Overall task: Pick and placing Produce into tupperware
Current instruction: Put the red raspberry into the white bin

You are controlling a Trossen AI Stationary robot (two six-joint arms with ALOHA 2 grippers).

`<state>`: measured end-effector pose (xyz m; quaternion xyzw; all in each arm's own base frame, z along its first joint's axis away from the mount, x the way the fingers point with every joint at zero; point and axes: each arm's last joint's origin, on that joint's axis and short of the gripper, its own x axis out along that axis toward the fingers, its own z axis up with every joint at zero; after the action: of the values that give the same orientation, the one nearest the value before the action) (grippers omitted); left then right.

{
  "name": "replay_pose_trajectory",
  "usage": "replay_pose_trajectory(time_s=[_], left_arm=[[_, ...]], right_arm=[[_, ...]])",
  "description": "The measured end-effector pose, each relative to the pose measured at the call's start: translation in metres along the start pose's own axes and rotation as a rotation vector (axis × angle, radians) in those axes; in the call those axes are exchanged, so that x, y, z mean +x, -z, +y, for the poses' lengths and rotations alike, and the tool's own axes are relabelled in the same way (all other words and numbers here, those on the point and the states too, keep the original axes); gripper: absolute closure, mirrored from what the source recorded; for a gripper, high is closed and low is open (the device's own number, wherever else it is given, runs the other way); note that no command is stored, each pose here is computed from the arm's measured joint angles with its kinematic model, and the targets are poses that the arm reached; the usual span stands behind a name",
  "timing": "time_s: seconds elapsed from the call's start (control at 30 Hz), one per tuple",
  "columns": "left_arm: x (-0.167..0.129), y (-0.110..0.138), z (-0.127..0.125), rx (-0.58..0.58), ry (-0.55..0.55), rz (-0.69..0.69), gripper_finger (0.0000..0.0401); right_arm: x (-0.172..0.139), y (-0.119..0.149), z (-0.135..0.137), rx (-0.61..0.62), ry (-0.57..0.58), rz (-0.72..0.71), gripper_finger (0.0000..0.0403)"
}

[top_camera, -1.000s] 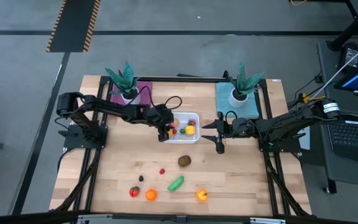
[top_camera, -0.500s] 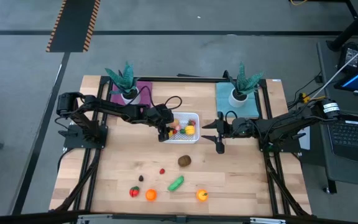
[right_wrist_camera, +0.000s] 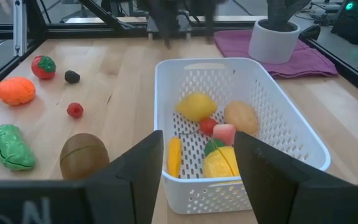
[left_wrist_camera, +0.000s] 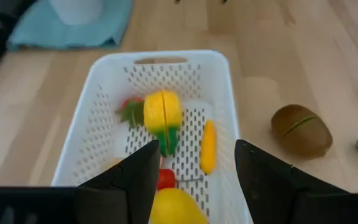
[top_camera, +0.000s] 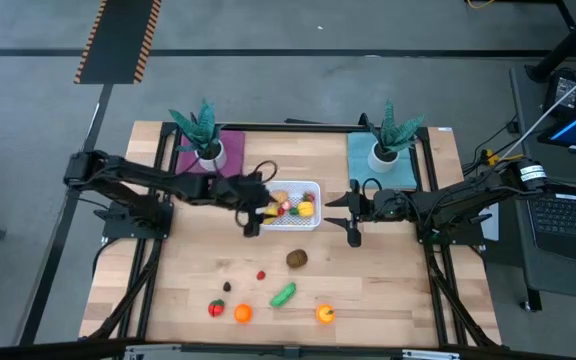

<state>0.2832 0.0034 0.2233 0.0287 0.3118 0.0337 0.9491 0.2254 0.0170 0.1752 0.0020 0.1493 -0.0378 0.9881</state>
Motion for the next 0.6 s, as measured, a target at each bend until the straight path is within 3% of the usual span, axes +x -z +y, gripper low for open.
replay_pose_trajectory(time_s=[0.17, 0.6], left_arm=[[-0.025, 0.011, -0.023, -0.002, -0.048, -0.05, 0.0198], [-0.066, 0.023, -0.074, 0.032, 0.155, -0.139, 0.0197]], right_arm=[[0.0, 0.001, 0.0, 0.0, 0.0, 0.005, 0.0203], [0.0, -0.002, 0.001, 0.035, -0.005, -0.017, 0.0203]])
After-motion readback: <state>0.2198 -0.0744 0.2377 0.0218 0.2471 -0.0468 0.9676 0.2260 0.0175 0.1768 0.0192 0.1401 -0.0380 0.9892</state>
